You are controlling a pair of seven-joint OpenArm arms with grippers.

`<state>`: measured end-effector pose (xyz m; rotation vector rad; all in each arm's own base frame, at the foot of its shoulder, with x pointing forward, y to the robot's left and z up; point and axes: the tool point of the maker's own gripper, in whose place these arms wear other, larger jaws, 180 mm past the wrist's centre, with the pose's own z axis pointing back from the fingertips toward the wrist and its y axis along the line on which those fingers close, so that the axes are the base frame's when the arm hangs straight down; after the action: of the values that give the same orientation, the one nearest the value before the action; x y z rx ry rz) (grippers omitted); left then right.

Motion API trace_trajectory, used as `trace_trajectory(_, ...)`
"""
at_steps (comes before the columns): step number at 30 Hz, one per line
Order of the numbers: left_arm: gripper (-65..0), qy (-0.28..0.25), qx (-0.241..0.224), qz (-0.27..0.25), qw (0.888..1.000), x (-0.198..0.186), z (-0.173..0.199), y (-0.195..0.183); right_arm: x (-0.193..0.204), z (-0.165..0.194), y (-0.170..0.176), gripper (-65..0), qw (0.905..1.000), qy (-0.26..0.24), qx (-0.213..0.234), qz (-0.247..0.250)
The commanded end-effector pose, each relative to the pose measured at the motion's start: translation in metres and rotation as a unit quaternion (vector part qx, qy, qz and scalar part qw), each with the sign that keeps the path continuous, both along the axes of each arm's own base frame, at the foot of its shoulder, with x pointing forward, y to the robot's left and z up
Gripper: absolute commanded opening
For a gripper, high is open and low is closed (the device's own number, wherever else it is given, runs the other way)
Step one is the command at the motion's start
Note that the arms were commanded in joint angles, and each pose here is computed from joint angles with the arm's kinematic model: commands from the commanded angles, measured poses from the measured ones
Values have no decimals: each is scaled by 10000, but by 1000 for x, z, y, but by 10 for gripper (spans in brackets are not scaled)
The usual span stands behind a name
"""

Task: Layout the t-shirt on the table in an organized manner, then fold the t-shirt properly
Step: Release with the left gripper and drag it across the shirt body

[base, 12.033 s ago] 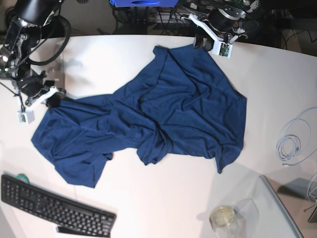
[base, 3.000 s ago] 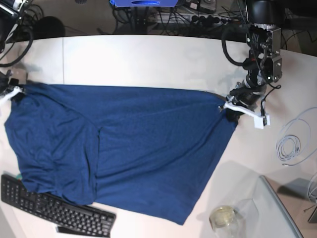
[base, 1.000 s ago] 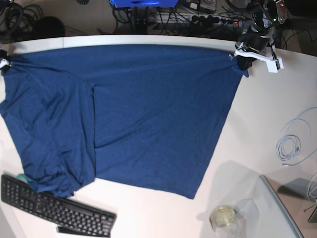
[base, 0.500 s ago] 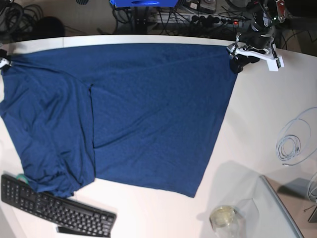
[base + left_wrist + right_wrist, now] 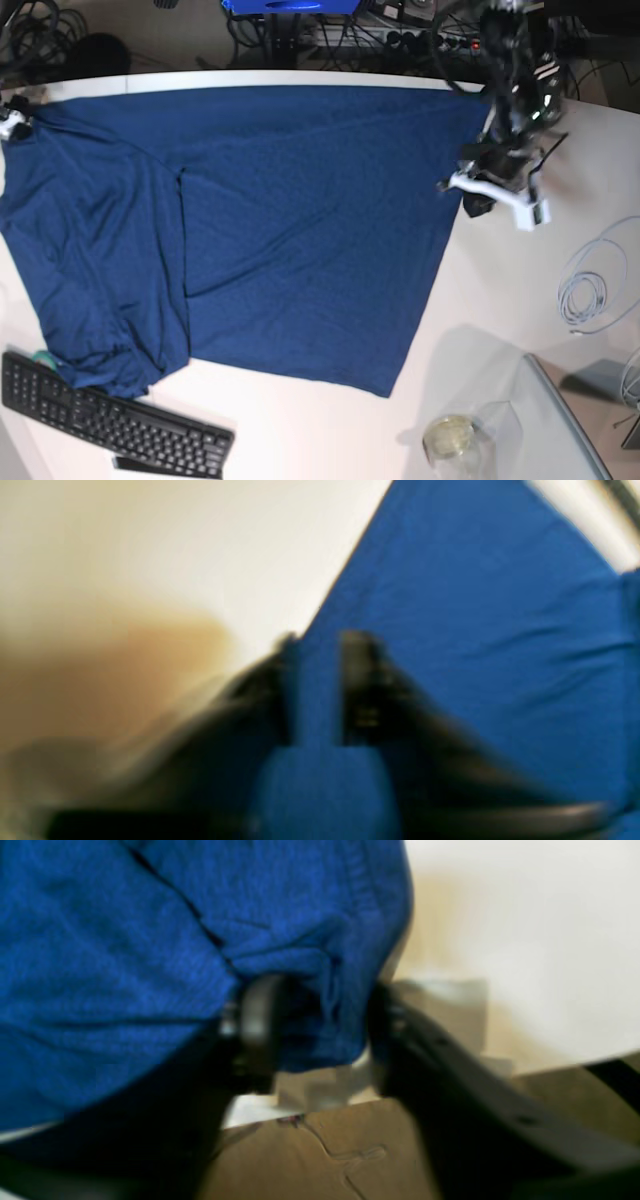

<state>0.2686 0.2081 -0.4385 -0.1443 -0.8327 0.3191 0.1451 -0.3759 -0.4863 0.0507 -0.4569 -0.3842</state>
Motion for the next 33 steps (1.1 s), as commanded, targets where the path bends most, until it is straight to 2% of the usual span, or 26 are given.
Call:
trace_trajectory(1,-650,-192,124,-112,9997,19,7,-2,5,17,-23,-318,9994,-203,-248,-104)
trace_trajectory(2,-650,-149,177,-212,9995,28,3,-10,3,20,-29,-291,9990,-259,-281,-234)
trace_trajectory(7,-650,-417,559,-361,9969,73,7,-23,-11,40,-62,-287,9935,-548,-516,-856)
trace_trajectory(10,-650,-583,682,-391,9952,94,5,-30,2,53,-65,-287,9928,-697,-690,-689)
trace_trajectory(13,-650,-566,778,-745,9926,109,-6,-52,54,65,-56,-300,9891,-1226,-752,-301)
trace_trajectory(14,-650,-592,807,-876,9911,112,-9,-60,70,67,-53,-330,9879,-1348,-750,-150)
trace_trajectory(15,-650,-672,832,-997,9893,115,-10,-69,87,65,-46,-389,9872,-1437,-685,-3)
trace_trajectory(18,-650,-986,861,-1238,9836,123,-8,-89,133,64,-39,-620,9846,-1648,-518,264)
trace_trajectory(19,-650,-1058,862,-1276,9824,126,-7,-92,146,64,-39,-650,9838,-1716,-442,261)
trace_trajectory(23,-650,-1042,843,-1334,9820,134,-9,-97,176,60,-45,-611,9829,-1820,-221,145)
trace_trajectory(27,-650,-801,843,-1318,9844,129,-24,-91,177,48,-47,-609,9875,-1572,-79,113)
trace_trajectory(33,-650,-486,1083,-1263,9849,114,-43,-56,167,32,-54,-609,9926,-1151,-348,-181)
